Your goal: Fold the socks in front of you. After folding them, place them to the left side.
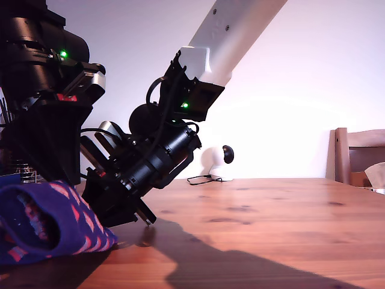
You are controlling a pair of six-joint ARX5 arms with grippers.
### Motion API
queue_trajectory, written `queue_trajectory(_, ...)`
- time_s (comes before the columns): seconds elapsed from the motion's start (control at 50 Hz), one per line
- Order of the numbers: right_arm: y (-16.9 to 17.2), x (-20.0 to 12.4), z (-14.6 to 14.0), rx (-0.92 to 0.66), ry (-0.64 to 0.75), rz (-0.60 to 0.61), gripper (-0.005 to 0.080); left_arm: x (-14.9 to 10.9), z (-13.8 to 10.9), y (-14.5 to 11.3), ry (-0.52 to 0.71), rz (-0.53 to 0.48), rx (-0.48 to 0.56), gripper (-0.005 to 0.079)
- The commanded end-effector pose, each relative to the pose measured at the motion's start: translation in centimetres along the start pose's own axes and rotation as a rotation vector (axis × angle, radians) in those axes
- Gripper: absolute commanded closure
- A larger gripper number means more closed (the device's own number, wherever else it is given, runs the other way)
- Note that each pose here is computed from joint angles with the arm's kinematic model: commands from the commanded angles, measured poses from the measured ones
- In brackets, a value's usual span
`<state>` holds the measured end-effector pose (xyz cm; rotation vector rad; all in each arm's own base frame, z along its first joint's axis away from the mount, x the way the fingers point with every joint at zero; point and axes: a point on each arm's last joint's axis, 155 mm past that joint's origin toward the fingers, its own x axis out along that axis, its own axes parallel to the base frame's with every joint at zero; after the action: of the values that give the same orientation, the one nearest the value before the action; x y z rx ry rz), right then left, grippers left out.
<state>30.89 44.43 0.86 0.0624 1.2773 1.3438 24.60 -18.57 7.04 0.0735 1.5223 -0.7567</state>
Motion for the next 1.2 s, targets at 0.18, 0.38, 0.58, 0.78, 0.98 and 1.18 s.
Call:
queue_trajectory(0.18,-6.9,-1.4,-3.2,0.110,0.043,-0.081,0.0763,-1.2,2.1,-0.3,-0.080,0.003,0.039,0.0521)
queue_trajectory(0.38,-9.0,-3.6,-4.5,0.133,0.063,-0.104,0.0763,-1.7,4.1,-0.2,-0.154,0.016,0.092,0.0521)
queue_trajectory(0.58,-10.7,-5.7,-6.2,0.161,0.097,-0.126,0.0763,-2.0,6.0,-0.1,-0.226,0.027,0.128,0.0521)
queue_trajectory(0.78,-13.0,-8.2,-7.1,0.180,0.096,-0.181,0.0763,-0.6,6.6,-0.5,-0.216,0.019,0.154,0.0521)
queue_trajectory(0.98,-15.5,-11.5,-6.9,0.201,0.047,-0.243,0.0763,2.7,6.7,-1.5,-0.155,-0.006,0.178,0.0473)
queue_trajectory(1.18,-16.7,-13.5,-7.0,0.230,0.014,-0.260,0.0763,3.5,8.4,-3.0,-0.207,-0.023,0.212,0.0352)
